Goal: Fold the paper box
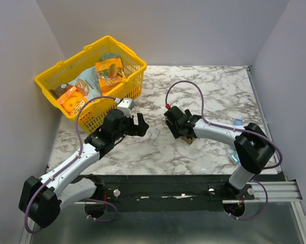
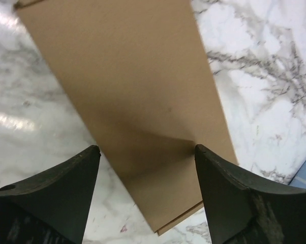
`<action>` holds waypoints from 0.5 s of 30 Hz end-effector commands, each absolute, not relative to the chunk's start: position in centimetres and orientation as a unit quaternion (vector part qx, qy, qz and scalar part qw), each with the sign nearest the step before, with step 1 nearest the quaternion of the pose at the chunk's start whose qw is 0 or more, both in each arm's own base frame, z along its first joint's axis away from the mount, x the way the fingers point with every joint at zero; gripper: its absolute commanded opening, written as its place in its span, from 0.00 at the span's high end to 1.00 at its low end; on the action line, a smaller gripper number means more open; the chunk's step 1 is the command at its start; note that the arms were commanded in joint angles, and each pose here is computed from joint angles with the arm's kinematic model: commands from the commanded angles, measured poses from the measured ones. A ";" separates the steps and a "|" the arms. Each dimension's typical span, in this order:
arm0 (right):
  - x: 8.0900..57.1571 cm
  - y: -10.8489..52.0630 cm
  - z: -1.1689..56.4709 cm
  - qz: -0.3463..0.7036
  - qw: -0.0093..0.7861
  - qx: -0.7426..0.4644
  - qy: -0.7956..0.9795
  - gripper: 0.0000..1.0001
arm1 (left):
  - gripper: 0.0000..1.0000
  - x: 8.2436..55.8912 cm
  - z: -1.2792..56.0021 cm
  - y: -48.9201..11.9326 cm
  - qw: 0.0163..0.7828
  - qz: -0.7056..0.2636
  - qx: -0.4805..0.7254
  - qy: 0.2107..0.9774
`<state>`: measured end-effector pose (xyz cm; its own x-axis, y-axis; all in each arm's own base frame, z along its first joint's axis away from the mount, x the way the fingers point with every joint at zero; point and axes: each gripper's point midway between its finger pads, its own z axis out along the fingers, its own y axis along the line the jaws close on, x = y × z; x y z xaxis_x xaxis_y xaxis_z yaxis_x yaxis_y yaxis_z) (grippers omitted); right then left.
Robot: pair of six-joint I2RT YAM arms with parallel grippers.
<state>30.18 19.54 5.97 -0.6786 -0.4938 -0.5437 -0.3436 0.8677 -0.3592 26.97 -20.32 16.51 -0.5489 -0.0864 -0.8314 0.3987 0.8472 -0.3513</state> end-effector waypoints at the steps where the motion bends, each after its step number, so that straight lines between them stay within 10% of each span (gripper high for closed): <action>1: 32.9 18.2 5.4 -0.142 0.310 -0.242 0.908 0.20 | 0.02 26.8 18.4 -19.2 0.469 -0.246 0.103 0.842; 15: 43.4 5.4 4.7 -0.186 0.265 -0.091 0.942 0.23 | 0.02 27.6 22.3 -17.6 0.508 -0.251 0.103 0.818</action>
<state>42.78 9.00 5.82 -0.7945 -0.3274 -0.5114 -0.0990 0.9008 -0.4229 27.84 -17.99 21.96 -0.4692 -0.0848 -0.8790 0.4042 0.8644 -0.2991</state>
